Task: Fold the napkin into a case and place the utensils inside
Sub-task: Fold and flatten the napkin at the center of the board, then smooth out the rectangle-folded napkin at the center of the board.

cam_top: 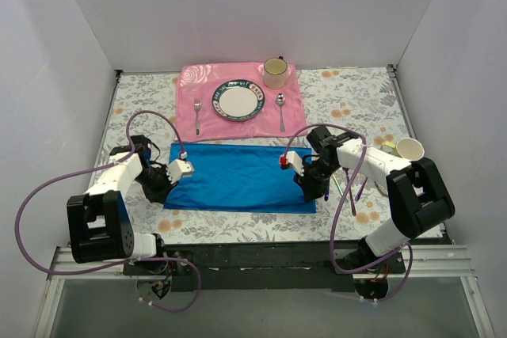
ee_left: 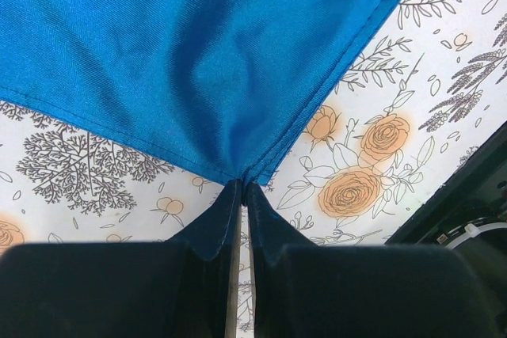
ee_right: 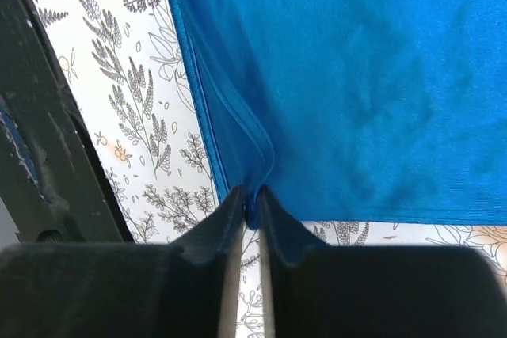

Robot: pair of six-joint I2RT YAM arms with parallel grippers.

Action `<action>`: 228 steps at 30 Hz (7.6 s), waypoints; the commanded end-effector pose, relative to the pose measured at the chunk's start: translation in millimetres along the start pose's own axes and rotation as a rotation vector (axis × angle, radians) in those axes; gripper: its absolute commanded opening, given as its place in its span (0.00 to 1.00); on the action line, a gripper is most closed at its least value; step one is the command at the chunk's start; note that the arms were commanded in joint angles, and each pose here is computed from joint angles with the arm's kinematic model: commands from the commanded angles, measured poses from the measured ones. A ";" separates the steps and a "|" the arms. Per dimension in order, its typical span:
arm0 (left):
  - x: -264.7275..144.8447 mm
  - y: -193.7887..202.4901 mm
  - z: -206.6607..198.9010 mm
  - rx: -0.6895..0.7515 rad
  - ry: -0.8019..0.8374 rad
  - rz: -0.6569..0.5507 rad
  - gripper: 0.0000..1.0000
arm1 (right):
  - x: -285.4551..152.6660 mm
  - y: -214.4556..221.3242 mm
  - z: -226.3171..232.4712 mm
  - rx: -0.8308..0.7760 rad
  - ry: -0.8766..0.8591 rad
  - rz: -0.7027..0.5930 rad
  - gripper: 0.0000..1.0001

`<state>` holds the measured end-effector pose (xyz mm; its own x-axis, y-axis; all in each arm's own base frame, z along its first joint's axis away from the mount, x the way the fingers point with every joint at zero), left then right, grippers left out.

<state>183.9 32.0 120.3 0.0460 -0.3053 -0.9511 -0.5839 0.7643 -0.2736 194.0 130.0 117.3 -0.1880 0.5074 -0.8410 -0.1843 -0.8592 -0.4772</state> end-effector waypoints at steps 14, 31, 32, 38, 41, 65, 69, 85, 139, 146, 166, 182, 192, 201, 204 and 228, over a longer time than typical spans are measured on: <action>-48.1 -29.7 -4.1 -0.005 -0.031 -0.145 0.32 | -37.4 -32.5 8.3 0.030 -0.001 -0.063 0.50; -27.6 -31.5 5.7 -0.157 -0.029 -0.168 0.46 | -6.4 -11.4 21.3 -0.066 0.089 0.109 0.51; -27.8 -31.5 5.8 -0.161 -0.029 -0.166 0.46 | -4.0 -12.0 23.2 -0.082 0.090 0.119 0.51; -28.8 -32.0 6.0 -0.156 -0.027 -0.170 0.46 | 2.8 -13.5 23.4 -0.129 0.136 0.157 0.51; -28.1 -31.1 6.2 -0.149 -0.032 -0.168 0.46 | 6.3 -13.3 23.6 -0.140 0.138 0.177 0.48; -27.3 -30.6 9.6 -0.122 -0.056 -0.160 0.46 | 15.0 -10.8 24.5 -0.145 0.112 0.217 0.45; -26.0 -29.3 9.3 -0.120 -0.055 -0.157 0.46 | 14.6 -9.8 21.5 -0.145 0.138 0.237 0.23; -26.3 -31.6 11.2 -0.121 -0.053 -0.163 0.46 | 3.2 -5.5 33.5 -0.167 0.112 0.239 0.01; -25.3 -30.3 10.4 -0.110 -0.054 -0.162 0.45 | 9.5 -6.5 41.3 -0.178 0.088 0.279 0.01; -23.8 -25.4 3.8 -0.083 -0.044 -0.154 0.40 | 10.4 -3.8 45.0 -0.179 0.060 0.276 0.01; -14.9 -38.3 14.2 -0.099 -0.040 -0.195 0.37 | -12.6 -49.8 40.2 -0.169 0.075 0.123 0.37; 30.3 -11.9 2.8 0.025 -0.105 -0.022 0.27 | 33.4 -22.2 8.5 -0.091 0.164 0.265 0.24; 31.6 3.2 -20.3 0.108 -0.074 0.041 0.25 | 38.2 -7.2 23.7 -0.104 0.099 0.298 0.23; 20.8 4.5 -34.6 0.142 -0.047 0.027 0.24 | 35.2 -8.0 42.8 -0.132 0.045 0.289 0.23; 17.4 3.0 -36.5 0.150 -0.044 0.021 0.24 | 33.9 -9.0 47.8 -0.135 0.034 0.288 0.23; -143.9 -199.3 -4.1 -0.358 0.271 -1.091 0.98 | -143.8 -198.0 -52.3 0.129 0.351 -0.680 0.99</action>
<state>288.7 -61.3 315.0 0.5545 -0.7707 -0.3140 -0.3841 0.0977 -0.9181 299.1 197.9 329.8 0.4824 0.7453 -0.4603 -0.1351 -0.4559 -0.8797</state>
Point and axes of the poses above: each gripper's point midway between its finger pads, its own x axis out along the fingers, its own z axis along the line the jaws close on, y = z × x, the point moved 9 cm from there along -x, back along the fingers, and after that the axes turned 7 degrees about -x, right-handed, at the moved point
